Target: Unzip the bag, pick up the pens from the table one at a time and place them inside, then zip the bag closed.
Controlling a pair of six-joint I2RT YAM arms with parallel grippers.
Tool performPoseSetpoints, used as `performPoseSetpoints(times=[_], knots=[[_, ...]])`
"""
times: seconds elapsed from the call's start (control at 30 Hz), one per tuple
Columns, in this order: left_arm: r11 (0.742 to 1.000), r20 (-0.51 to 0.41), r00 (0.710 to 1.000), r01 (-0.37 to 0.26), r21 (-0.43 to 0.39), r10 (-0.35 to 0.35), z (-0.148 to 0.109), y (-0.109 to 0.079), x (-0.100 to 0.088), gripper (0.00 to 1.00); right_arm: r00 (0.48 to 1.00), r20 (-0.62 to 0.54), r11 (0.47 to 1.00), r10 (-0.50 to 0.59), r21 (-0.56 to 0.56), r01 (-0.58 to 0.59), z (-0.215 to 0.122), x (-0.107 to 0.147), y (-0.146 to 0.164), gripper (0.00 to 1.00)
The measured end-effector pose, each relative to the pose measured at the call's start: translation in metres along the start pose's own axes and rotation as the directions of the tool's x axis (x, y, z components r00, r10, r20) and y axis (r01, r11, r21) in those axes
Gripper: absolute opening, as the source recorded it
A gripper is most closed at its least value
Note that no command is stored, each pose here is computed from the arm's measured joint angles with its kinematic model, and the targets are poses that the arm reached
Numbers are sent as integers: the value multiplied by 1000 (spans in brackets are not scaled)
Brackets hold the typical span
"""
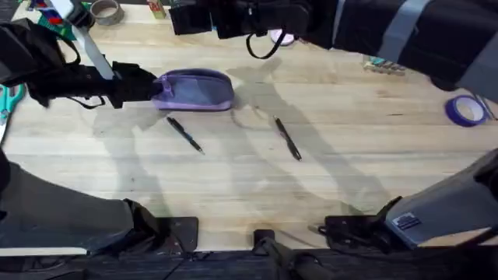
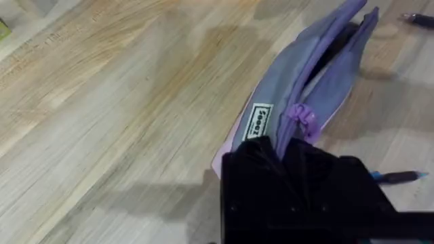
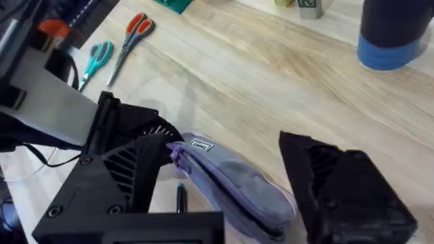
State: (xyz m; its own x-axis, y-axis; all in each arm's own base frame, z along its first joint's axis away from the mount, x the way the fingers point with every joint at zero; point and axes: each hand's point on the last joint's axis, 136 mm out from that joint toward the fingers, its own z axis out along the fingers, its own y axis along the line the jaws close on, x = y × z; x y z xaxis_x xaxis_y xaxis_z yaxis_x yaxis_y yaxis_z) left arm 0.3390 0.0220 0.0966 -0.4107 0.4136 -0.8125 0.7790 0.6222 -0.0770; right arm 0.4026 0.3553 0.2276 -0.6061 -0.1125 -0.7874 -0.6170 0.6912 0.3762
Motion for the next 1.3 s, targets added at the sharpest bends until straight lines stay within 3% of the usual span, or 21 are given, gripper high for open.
performPoseSetpoints(times=[0.13,0.2,0.23,0.37,0.4,0.43,0.67,0.87,0.97,1.13,1.17,1.3], knots=[[1000,0,1000,0,0,0,0,0,0,42,1000,0,1000,0,0,0,0,0,0,995],[1000,0,1000,-1,0,1,0,0,0,103,1000,-1,1000,1,0,-1,0,0,0,995],[1000,1,1000,-3,0,3,0,0,0,194,1000,-2,1000,1,0,-1,0,0,0,995],[1000,6,1000,-1,3,1,0,-1,-1,824,1000,-2,1000,1,0,-1,0,0,0,995],[1000,7,1000,1,4,-1,0,-1,-1,943,1000,-2,1000,1,0,-1,0,0,0,995],[1000,6,1000,1,5,-1,0,-1,-1,980,1000,-2,1000,1,0,-1,0,1,0,995],[1000,6,1000,3,6,-3,0,-1,-1,993,1000,-2,1000,-15,0,15,0,0,0,995],[998,-40,998,51,28,-50,-9,-11,-6,993,999,-2,999,-44,0,44,0,1,0,995],[999,-61,998,33,8,-32,-25,-18,-22,993,998,-3,998,-56,0,56,0,1,0,995],[996,-58,997,-57,-66,53,-61,-31,-65,993,996,-34,997,-81,6,82,0,8,-2,996],[992,-56,996,-77,-104,72,-76,-42,-81,993,993,-74,996,-89,13,90,-1,18,-5,995],[987,-94,995,-44,-153,29,-93,-62,-86,993,983,-114,989,-143,13,145,-14,24,-3,995]])
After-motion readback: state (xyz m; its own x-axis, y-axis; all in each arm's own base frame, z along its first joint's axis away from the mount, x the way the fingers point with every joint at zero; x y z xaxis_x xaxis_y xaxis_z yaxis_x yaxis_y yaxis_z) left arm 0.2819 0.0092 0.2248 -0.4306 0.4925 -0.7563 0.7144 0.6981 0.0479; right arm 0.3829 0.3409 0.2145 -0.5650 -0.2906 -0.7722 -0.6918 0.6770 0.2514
